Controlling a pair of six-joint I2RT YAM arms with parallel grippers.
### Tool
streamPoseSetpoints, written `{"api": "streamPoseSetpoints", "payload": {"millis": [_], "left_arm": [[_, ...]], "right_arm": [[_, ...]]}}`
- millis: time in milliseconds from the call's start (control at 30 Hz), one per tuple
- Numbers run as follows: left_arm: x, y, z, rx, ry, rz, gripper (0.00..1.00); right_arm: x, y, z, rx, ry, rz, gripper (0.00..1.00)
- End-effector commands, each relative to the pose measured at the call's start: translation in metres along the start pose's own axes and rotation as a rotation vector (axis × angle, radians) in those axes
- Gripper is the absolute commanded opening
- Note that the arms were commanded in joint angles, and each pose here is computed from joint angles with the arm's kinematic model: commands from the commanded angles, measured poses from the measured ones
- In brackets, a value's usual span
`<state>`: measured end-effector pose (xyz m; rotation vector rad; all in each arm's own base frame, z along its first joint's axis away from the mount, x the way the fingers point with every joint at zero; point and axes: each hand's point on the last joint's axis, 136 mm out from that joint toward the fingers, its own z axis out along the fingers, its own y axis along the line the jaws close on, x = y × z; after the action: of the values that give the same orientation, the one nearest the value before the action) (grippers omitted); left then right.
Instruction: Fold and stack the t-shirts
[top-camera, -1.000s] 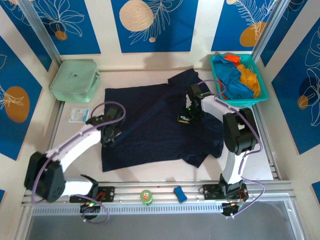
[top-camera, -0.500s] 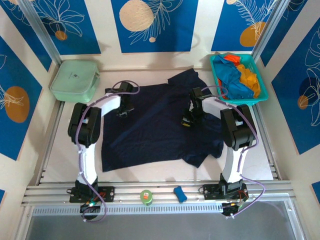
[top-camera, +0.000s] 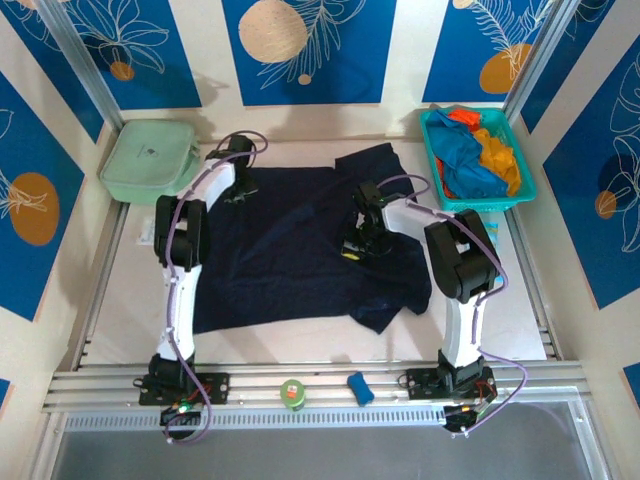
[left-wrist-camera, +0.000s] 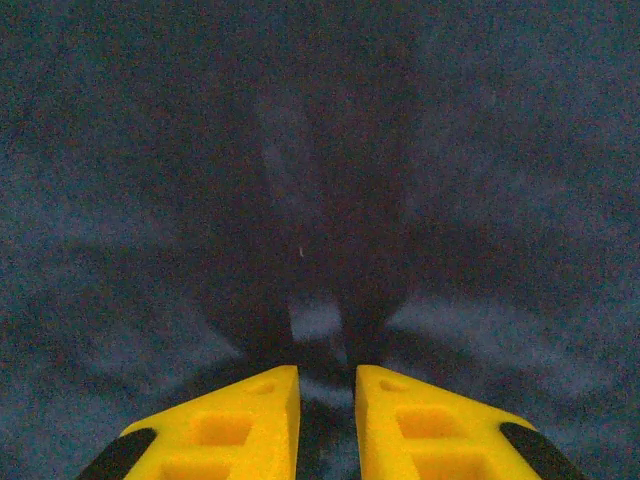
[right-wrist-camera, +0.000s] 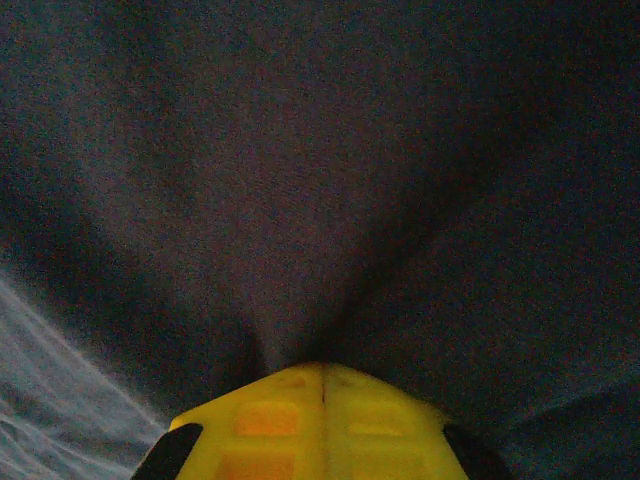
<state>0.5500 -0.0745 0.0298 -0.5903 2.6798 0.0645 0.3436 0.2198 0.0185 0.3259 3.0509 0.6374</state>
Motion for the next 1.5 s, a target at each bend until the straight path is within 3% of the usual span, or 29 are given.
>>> {"api": "streamPoseSetpoints", "payload": {"millis": [0,100,267,367,500,667,767,933,1100,1233,1467], "left_arm": [[-0.001,0.009,0.007,-0.024,0.039,0.043,0.23],[-0.012,0.001,0.003,-0.002,0.016,0.062,0.28],[-0.017,-0.011,-0.019,0.067,-0.005,0.085,0.49],[-0.019,-0.019,-0.051,0.138,-0.056,0.103,0.64],[-0.022,-0.023,-0.109,0.224,-0.129,0.107,0.76],[-0.006,-0.021,-0.169,0.321,-0.134,0.111,0.79],[0.013,-0.018,-0.194,0.364,-0.121,0.126,0.79],[0.041,-0.009,-0.222,0.405,-0.116,0.145,0.79],[0.058,0.007,-0.230,0.397,-0.121,0.137,0.80],[0.067,0.016,-0.227,0.385,-0.119,0.126,0.80],[0.077,0.019,-0.218,0.379,-0.086,0.125,0.80]], "right_arm": [[0.000,-0.006,0.011,0.052,0.038,0.034,0.00],[-0.017,0.002,-0.002,0.060,0.001,0.009,0.05],[-0.025,0.011,-0.047,0.082,-0.087,-0.038,0.22],[-0.002,-0.004,-0.072,0.152,-0.120,-0.077,0.34],[0.063,-0.038,-0.079,0.269,-0.063,-0.139,0.45],[0.147,-0.073,-0.062,0.446,0.072,-0.194,0.47],[0.174,-0.084,-0.050,0.517,0.111,-0.201,0.48],[0.184,-0.095,-0.040,0.630,0.116,-0.224,0.48],[0.190,-0.091,-0.033,0.643,0.130,-0.255,0.49],[0.193,-0.093,-0.022,0.629,0.144,-0.258,0.44],[0.193,-0.080,-0.019,0.579,0.158,-0.266,0.00]]}}
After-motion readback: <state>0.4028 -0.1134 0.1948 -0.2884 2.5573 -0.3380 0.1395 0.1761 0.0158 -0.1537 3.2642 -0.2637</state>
